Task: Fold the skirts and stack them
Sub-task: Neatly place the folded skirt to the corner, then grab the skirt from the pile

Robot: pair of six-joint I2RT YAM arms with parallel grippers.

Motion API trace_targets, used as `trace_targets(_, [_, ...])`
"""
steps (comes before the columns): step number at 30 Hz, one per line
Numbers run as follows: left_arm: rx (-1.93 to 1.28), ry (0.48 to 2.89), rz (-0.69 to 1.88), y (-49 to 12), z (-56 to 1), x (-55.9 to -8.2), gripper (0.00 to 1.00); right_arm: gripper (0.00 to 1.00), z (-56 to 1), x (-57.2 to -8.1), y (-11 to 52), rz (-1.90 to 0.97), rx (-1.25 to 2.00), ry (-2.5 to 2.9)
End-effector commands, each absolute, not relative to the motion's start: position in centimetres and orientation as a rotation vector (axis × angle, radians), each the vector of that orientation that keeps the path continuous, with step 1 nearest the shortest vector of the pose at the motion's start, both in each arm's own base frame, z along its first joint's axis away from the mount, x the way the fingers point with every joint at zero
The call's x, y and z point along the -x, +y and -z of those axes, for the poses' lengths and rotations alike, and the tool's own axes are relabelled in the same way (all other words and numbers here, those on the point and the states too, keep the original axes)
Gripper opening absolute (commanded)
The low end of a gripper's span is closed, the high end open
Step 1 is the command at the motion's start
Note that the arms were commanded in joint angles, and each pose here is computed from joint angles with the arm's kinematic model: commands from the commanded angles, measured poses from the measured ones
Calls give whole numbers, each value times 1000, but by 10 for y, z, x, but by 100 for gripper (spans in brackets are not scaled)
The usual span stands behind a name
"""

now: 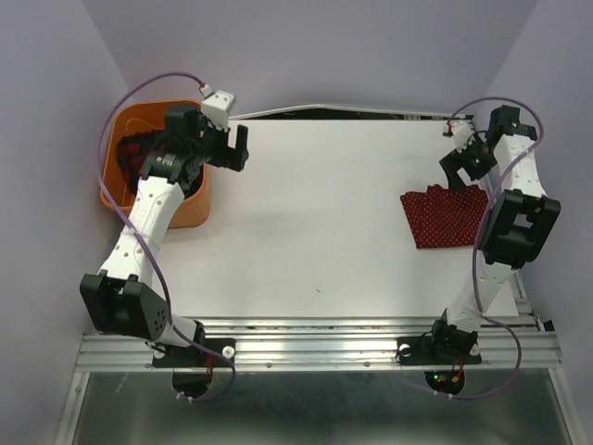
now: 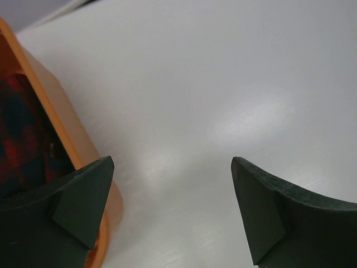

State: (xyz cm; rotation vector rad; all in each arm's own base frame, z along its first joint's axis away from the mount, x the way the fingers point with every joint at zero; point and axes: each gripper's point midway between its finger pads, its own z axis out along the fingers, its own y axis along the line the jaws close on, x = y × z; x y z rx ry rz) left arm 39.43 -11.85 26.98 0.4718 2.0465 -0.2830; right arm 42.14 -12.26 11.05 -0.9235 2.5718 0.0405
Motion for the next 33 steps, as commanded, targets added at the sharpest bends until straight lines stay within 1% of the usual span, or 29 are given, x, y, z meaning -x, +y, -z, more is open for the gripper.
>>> trace_targets(1, [-364,1927,265,-92,-345,-418,98,100,-211,-431,-50,-236,774,2379])
trace_targets(2, [-351,1956,246,-84,-342,-430,98,100,-221,-431,-39,-245,765,2361])
trace_targets(3, [-343,1909,211,-74,-371,-438,98,100,-228,-431,-26,-269,725,2360])
trace_targets(5, [-299,1950,170,-44,-375,-451,98,100,-242,-426,9,-287,752,2323])
trace_targets(7, [-262,1977,130,-18,-372,-458,98,100,-237,-422,33,-334,691,2342])
trace_targets(8, [-213,1994,91,6,-367,-466,98,100,-241,-418,54,-371,710,2322])
trace_targets(10, [-191,2027,34,30,-357,-470,99,100,-233,-408,77,-469,661,2350])
trace_targets(11, [-171,2065,12,48,-342,-475,98,100,-235,-402,92,-519,672,2337])
trace_targets(12, [-169,2086,1,55,-335,-477,99,100,-235,-403,99,-538,668,2319])
trace_targets(13, [-185,2123,-15,63,-323,-476,98,100,-222,-396,101,-569,630,2357])
trace_targets(15, [-191,2204,-10,77,-292,-481,98,100,-221,-394,106,-573,618,2331])
trace_targets(16, [-207,2261,-2,82,-270,-482,98,100,-208,-387,106,-582,612,2361])
trace_targets(21, [-277,2404,111,77,-204,-480,98,100,-190,-373,103,-585,595,2401])
trace_targets(24, [-251,2430,183,70,-174,-486,99,100,-182,-369,102,-580,576,2412])
trace_targets(30, [-172,2489,216,75,-121,-506,98,100,-176,-364,104,-600,549,2422])
trace_targets(32, [-136,2500,237,74,-108,-510,92,100,-176,-363,104,-601,544,2421])
trace_targets(33, [-136,2499,255,71,-106,-510,87,100,-177,-363,104,-602,547,2417])
